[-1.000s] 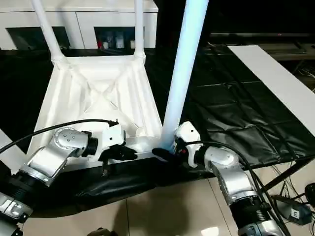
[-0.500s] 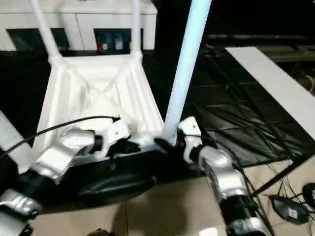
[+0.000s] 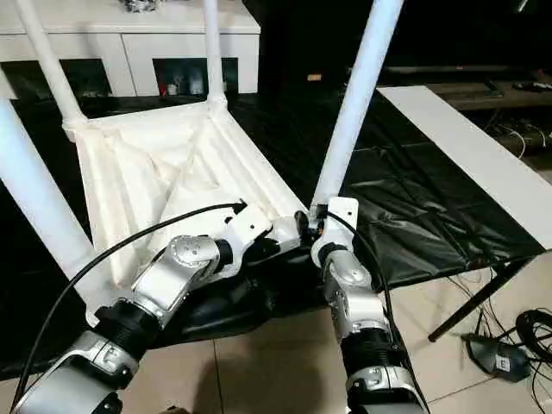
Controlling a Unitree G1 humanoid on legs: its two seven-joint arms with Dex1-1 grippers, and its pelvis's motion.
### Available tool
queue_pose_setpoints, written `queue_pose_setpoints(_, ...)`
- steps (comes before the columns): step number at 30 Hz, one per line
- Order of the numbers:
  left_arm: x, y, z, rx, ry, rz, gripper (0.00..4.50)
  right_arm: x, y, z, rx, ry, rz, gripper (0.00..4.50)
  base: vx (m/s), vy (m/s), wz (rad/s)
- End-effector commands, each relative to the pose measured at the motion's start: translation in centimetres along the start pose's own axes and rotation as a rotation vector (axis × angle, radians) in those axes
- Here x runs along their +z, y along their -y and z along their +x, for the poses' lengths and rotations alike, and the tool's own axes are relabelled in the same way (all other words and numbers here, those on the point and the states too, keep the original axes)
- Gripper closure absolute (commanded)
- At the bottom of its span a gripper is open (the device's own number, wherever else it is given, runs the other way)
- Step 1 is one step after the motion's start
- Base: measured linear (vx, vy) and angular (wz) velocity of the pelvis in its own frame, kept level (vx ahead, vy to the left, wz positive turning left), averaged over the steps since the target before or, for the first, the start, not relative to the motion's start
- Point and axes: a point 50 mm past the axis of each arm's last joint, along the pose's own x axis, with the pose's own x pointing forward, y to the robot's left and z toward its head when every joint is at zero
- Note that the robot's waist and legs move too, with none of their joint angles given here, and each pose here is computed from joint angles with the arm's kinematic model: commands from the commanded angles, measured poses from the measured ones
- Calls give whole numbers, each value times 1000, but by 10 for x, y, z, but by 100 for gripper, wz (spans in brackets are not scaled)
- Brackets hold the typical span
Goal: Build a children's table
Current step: Rotate leg to tighten
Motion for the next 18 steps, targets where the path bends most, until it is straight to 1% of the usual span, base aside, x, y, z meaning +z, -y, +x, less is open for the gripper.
queue_pose_setpoints(1, 12, -2, 5, 55, 39, 41, 450, -7, -46, 1, 217, -12, 33, 79, 0, 0, 0)
queue_pose_setpoints(2, 10, -5, 3, 59, 33, 49, 450, -5, -42, 1, 210, -4, 21, 79, 4, 10, -23)
queue_pose_setpoints(3, 9, -8, 1, 59, 30, 59, 450, -3, -40, 0, 210, 6, 6, 59, -1, 5, -22)
queue_pose_setpoints(4, 8, -9, 0, 60, 28, 64, 450, -2, -39, 0, 210, 14, -9, 59, -1, 5, -22)
queue_pose_setpoints(5, 6, -12, -2, 61, 26, 67, 450, 1, -36, -1, 201, 28, -55, 47, 0, 0, 0)
queue_pose_setpoints(6, 6, -13, -3, 62, 25, 68, 450, 2, -35, -1, 198, 32, -69, 33, 0, 0, 0)
queue_pose_setpoints(7, 4, -15, -6, 45, 26, 79, 450, 7, -30, -3, 192, 54, -109, 33, 0, 0, 0)
queue_pose_setpoints(8, 2, -15, -9, 23, 26, 93, 450, 12, -25, -5, 194, 71, -119, 15, 0, 0, 0)
queue_pose_setpoints(9, 2, -15, -9, 22, 26, 94, 450, 12, -25, -5, 194, 72, -119, 15, 0, 0, 0)
queue_pose_setpoints(11, -1, -16, -13, -11, 24, 113, 450, 16, -18, -8, 203, 82, -141, 15, 0, 0, 0)
queue_pose_setpoints(13, -8, -14, -22, -103, 17, 158, 450, 23, -7, -14, 231, 90, -198, 15, 0, 0, 0)
queue_pose_setpoints(16, -14, -13, -28, -154, -7, 170, 450, 24, -3, -18, 297, 71, -227, 15, 0, 0, 0)
queue_pose_setpoints(17, -19, -12, -33, -209, -29, 182, 450, 25, 2, -23, 346, 58, -263, 15, 0, 0, 0)
queue_pose_setpoints(18, -22, -12, -37, -233, -42, 186, 450, 26, 5, -26, 367, 51, -273, 15, 0, 0, 0)
